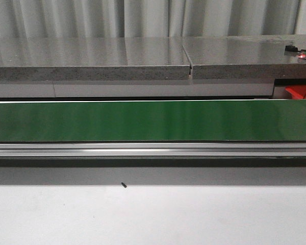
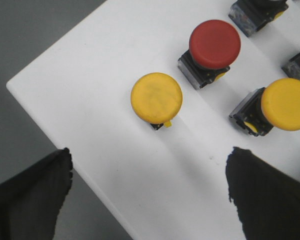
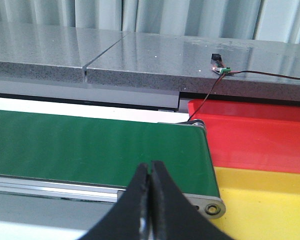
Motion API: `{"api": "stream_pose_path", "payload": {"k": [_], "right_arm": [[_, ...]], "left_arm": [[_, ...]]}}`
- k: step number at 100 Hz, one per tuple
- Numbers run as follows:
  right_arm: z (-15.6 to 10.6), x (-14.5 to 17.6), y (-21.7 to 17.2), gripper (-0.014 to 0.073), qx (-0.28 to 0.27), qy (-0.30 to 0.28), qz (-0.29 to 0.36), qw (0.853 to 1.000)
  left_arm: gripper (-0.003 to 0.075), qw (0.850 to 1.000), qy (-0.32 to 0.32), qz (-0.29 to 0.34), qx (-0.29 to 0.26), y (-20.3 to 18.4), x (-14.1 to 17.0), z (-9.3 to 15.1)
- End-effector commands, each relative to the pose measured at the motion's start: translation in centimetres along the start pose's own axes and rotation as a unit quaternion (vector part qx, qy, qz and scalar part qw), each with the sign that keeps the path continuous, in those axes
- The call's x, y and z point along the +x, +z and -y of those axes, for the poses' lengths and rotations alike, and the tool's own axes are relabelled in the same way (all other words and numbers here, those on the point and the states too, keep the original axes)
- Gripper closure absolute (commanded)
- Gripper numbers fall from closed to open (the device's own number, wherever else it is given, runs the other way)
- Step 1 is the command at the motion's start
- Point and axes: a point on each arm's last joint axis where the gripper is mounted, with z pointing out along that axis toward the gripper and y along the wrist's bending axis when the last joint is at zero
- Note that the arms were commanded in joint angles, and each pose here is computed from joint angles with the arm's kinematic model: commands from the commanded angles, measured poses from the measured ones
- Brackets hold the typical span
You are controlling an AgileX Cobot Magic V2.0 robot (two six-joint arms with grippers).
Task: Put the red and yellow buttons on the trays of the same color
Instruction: 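Grasp a yellow push button with the left gripper and lift it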
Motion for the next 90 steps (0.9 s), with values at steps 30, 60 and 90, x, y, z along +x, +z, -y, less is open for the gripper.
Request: {"api": "stream_pose_path", "payload": {"k": [30,60,90], "right_arm": [[0.0,-1.3,-0.3,0.0663,0.003,-0.004,0.056,0.998],[0.0,-1.3,-0.3,0.0663,0.003,-0.004,0.056,0.998],[0.0,-1.3,-0.3,0.0663,0.003,-0.004,0.056,0.998]], "left_arm": [[0.0113,1.0,-0.005,0.018,0.001,2.7,-2.4,0.2],[0.0113,1.0,-0.004,0.008,0.0,4.8,-3.7,0.4],[0.0113,1.0,-0.005,0.022,0.002,5.5,-4.2,0.5]]}}
